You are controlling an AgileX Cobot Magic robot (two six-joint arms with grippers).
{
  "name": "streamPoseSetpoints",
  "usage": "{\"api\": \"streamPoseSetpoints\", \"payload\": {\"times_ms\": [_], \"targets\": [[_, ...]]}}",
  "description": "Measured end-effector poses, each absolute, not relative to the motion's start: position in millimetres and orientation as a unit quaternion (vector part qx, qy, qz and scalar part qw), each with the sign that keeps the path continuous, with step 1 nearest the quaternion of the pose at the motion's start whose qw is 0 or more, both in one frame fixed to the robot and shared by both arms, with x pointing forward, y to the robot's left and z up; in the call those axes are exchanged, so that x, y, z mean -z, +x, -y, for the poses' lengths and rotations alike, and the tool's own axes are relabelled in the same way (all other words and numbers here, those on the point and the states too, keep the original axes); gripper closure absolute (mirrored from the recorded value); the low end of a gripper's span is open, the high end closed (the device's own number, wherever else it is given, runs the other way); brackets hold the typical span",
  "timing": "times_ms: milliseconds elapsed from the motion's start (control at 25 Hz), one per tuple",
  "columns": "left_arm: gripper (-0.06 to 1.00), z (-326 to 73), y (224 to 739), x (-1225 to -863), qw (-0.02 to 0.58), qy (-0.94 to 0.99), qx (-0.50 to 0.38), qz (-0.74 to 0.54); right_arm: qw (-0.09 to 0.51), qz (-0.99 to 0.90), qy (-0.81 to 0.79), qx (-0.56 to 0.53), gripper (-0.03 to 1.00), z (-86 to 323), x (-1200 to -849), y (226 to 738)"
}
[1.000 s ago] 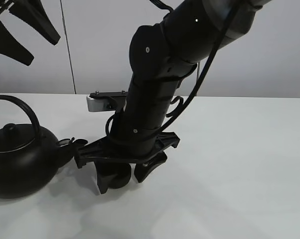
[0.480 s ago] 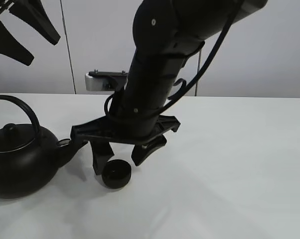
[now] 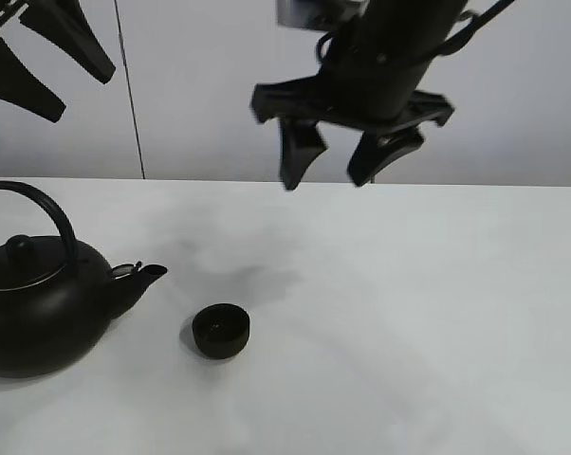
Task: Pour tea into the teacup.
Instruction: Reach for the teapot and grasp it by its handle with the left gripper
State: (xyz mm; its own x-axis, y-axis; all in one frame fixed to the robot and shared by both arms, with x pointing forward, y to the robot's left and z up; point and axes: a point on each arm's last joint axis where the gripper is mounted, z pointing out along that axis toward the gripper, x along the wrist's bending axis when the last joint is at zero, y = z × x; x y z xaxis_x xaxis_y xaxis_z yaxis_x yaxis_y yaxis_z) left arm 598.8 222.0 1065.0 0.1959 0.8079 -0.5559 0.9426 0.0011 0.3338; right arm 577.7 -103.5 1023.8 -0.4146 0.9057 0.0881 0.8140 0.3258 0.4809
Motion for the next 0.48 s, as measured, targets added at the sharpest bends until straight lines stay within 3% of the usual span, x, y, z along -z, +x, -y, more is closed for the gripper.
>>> {"api": "streamPoseSetpoints", "payload": {"times_ms": [280,480], "targets": [[0.49,-222.2,599.4,-1065.1,0.332,0.698,0.099,-0.626,0.217,-0.737,0.599,-0.227,0.48,218.4,-1088.3,588.7],[0.49,-222.2,599.4,-1065.1,0.332,0.698,0.099,-0.626,0.298,-0.666,0.664,-0.167,0.48,314.6,-1127.7,564.9]]}}
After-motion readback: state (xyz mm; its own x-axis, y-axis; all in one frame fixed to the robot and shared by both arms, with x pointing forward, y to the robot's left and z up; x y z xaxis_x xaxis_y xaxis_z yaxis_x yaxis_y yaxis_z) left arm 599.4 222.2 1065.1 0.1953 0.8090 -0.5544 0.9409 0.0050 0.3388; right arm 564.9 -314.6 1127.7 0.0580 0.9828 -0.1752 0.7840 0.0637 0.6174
